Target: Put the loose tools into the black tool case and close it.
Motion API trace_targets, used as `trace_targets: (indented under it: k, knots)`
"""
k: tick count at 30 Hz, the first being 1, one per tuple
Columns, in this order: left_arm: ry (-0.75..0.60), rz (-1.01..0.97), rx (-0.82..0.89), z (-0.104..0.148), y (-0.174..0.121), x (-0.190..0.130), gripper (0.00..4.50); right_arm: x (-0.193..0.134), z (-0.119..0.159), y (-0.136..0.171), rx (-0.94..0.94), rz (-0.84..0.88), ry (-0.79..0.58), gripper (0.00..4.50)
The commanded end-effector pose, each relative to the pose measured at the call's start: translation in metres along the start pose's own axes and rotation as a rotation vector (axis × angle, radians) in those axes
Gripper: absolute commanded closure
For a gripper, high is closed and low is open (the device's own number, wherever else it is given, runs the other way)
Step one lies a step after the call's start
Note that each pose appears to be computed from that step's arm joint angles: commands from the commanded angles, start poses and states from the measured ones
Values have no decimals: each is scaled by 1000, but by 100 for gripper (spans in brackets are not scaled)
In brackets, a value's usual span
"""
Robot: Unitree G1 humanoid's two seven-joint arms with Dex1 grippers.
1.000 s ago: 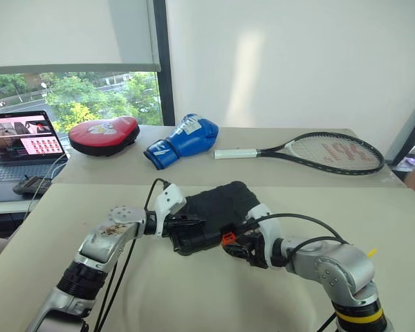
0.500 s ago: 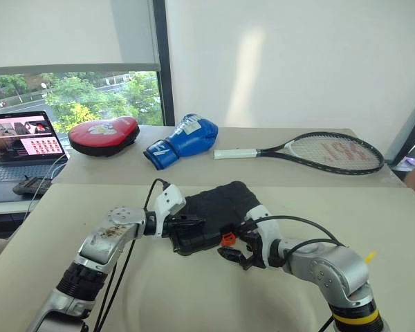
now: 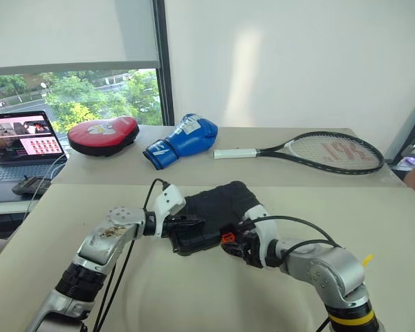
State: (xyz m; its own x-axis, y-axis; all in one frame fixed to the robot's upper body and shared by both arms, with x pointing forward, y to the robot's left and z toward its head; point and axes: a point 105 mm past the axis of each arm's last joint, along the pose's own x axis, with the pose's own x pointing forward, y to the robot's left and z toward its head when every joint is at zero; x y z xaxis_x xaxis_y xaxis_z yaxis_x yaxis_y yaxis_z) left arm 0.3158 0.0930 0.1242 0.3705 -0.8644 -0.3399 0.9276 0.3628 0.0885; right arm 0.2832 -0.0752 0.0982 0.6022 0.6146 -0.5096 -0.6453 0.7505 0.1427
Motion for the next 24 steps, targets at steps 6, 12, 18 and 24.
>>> trace_targets:
  k: [6,12,18,24]
  knots:
    - [143,-2,-105,-40,-7,3,450,-17,33,12,-53,47,-150,331]
    - [145,-4,-108,-41,-8,3,450,-22,34,7,-82,2,-135,331]
    - [144,-9,-110,-41,-10,5,450,-20,36,2,-154,-77,-83,331]
    - [147,-18,-109,-40,-12,7,450,-10,36,6,-190,-74,-67,331]
